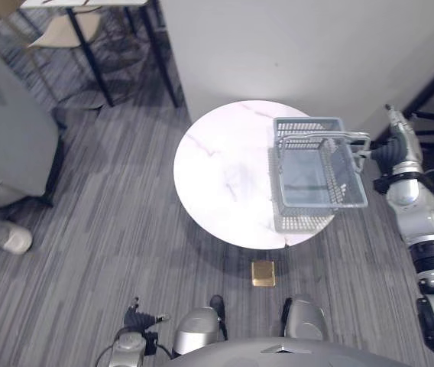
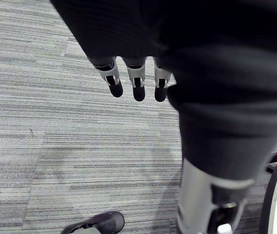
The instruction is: Pick vegetable in the basket
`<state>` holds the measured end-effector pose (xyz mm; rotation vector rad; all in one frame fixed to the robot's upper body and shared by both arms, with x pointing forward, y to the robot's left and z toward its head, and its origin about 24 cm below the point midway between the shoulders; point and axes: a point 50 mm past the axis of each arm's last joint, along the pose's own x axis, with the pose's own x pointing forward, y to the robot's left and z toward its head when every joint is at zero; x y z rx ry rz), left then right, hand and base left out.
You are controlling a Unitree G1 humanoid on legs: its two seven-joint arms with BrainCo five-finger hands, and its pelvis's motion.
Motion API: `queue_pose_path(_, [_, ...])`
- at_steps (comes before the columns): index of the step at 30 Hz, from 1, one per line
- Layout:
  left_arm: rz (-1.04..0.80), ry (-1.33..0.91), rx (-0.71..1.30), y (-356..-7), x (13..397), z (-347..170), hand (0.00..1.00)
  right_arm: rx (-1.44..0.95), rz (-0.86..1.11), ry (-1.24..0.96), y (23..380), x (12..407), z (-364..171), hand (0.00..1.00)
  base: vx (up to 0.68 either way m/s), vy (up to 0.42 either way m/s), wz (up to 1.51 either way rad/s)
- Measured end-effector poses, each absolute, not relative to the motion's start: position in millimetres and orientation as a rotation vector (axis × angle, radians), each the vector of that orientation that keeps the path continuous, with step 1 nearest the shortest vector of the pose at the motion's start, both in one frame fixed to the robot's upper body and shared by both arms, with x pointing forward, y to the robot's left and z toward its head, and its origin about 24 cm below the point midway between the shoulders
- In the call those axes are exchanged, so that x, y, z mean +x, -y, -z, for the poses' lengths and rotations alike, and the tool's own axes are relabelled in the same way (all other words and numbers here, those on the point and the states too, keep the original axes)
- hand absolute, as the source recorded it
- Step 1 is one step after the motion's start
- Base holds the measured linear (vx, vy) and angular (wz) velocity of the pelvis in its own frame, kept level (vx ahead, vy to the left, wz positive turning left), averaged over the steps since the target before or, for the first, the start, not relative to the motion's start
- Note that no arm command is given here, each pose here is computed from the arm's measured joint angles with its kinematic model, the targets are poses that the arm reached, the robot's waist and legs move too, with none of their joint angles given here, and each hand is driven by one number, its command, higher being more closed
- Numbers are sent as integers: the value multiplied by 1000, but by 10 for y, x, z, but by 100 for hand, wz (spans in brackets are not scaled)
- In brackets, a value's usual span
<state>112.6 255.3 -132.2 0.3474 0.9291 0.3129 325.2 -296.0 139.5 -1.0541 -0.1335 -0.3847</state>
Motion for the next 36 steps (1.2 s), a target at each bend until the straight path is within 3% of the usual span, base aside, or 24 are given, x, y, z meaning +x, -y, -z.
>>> queue_pose_path(7, [-315,-926,336,-2514,1105,1334,0,-1131,309,145,2838,3442,-1513,0,115,-129,11])
queue_pose_path(13, [-321,-913,337,-2523,1118,1323,0,-1207,344,259,2784,3654,-2066,0,-33,30,13])
queue_pose_path(21, [-334,-901,327,-2508,1132,1317,0,-1267,290,166,2816,3700,-1904,0,-44,-6,6])
queue_pose_path(22, [-333,-900,327,-2506,1135,1317,0,-1269,282,158,2817,3702,-1893,100,-49,-1,-4])
queue_pose_path(36, [-316,-841,313,-2450,1359,1257,0,-1263,272,126,2878,3749,-1982,100,-29,0,-6])
